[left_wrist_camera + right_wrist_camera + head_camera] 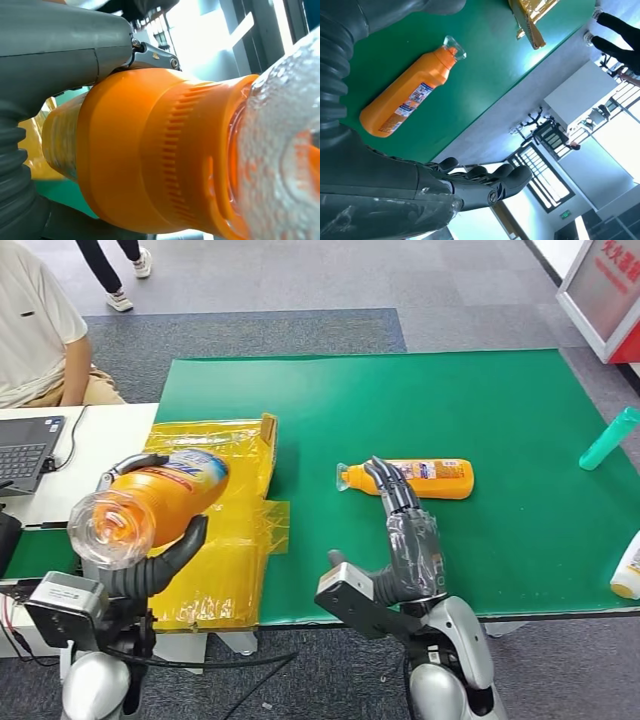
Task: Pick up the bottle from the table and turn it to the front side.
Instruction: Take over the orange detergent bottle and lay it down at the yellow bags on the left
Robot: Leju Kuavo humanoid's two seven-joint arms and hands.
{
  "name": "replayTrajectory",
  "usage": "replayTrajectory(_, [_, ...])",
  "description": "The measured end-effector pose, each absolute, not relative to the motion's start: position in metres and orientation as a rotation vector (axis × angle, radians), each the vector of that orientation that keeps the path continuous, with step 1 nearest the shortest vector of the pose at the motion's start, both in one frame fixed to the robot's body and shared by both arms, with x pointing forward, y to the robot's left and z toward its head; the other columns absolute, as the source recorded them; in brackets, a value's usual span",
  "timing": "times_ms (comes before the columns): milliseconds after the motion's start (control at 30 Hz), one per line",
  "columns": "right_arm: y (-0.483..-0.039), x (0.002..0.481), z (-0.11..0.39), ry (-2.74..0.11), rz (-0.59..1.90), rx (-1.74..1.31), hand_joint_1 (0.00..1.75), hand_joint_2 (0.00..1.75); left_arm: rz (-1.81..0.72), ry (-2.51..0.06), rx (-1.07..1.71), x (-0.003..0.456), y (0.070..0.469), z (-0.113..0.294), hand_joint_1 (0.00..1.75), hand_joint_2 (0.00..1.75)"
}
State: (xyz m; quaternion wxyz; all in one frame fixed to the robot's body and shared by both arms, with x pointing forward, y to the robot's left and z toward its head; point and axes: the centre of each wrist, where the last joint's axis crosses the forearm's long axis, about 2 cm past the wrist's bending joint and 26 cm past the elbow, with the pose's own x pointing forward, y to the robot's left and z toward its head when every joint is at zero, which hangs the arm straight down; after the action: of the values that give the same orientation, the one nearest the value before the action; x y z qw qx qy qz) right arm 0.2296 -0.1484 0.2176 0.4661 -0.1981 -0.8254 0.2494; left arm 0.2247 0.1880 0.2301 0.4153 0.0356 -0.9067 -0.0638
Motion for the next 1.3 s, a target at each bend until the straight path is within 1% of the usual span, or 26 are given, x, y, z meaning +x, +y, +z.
replayTrajectory(167, [-0.153,0.225,0.220,-2.044,0.585,-0.472,0.00,1.75,-0.271,-2.263,0.447,0.232,0.205,0.227,1.75,1.75])
replayTrajectory(300, [-0.156,0.224,0.224,-2.079,0.567,-0.452,0.00,1.75,-0.507,-2.226,0.783,0.241,0.212,0.222,1.75,1.75])
replayTrajectory(367, [-0.157,0.223,0.227,-2.098,0.557,-0.448,0.00,1.75,-0.599,-2.178,0.858,0.245,0.213,0.216,1.75,1.75])
replayTrajectory(733, [-0.166,0.217,0.249,-2.227,0.498,-0.391,0.00,1.75,-0.902,-1.884,0.912,0.265,0.221,0.177,1.75,1.75])
replayTrajectory(900, [-0.171,0.213,0.261,-2.298,0.478,-0.328,0.00,1.75,-1.062,-1.707,0.909,0.273,0.232,0.152,1.75,1.75])
replayTrajectory(1033, [-0.177,0.210,0.269,-2.354,0.481,-0.339,0.00,1.75,-1.192,-1.536,0.931,0.283,0.247,0.134,1.75,1.75])
replayTrajectory(1167, [-0.186,0.209,0.278,-2.394,0.457,-0.360,0.00,1.75,-1.274,-1.402,0.940,0.295,0.257,0.126,1.75,1.75])
replayTrajectory(1300, [-0.191,0.210,0.283,-2.412,0.445,-0.375,0.00,1.75,-1.299,-1.366,0.947,0.302,0.263,0.123,1.75,1.75])
